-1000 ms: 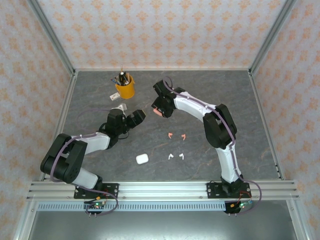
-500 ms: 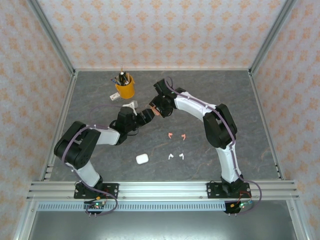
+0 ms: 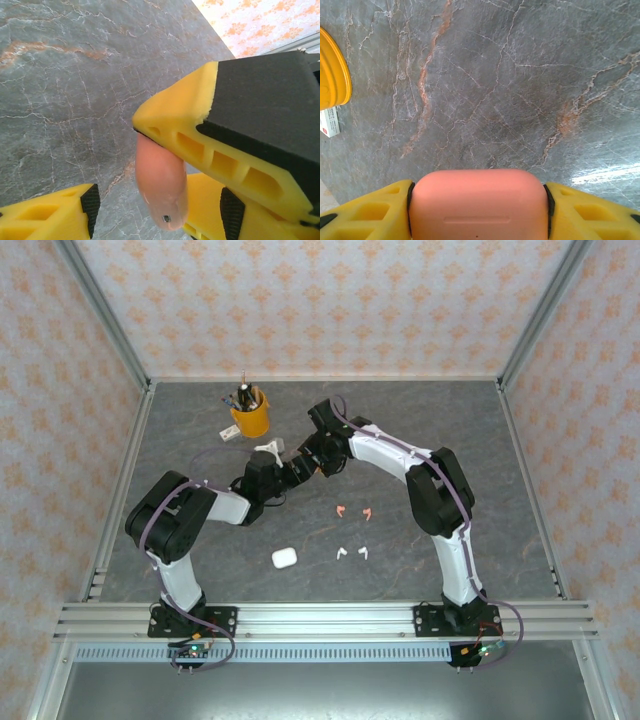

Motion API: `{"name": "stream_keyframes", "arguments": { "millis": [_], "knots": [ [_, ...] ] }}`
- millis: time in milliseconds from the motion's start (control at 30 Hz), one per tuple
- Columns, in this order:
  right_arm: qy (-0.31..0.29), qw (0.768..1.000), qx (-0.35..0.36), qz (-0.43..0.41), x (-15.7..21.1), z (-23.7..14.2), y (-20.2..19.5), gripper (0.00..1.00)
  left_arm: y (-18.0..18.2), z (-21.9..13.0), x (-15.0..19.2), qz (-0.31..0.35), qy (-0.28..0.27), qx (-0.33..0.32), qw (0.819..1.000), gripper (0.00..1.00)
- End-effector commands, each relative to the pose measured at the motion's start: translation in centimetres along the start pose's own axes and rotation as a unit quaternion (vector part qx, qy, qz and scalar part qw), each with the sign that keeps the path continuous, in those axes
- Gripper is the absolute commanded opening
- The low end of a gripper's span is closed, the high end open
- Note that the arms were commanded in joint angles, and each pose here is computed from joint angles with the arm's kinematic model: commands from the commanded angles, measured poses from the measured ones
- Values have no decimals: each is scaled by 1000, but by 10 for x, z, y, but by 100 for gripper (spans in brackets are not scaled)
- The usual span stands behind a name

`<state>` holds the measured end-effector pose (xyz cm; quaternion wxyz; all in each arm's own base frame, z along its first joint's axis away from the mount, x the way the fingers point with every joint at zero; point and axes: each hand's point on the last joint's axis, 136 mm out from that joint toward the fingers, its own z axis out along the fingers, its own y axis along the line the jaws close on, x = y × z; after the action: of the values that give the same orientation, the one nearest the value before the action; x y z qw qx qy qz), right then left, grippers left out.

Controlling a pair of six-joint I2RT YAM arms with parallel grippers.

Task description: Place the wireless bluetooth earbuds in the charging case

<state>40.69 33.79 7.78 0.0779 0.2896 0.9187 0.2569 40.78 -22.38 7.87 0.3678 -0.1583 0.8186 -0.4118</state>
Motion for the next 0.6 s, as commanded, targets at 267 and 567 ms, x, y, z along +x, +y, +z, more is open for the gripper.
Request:
{"name": "stream_keyframes", "arguments": {
  "millis": [267, 567],
  "knots": [
    [0, 1000, -13, 8, 1, -13, 3, 58, -14, 10, -14, 3, -29, 19, 999, 55],
    [1, 1000, -15, 8, 2, -15, 2, 58, -11, 19, -12, -1, -25, 19, 1000, 47]
  ]
}}
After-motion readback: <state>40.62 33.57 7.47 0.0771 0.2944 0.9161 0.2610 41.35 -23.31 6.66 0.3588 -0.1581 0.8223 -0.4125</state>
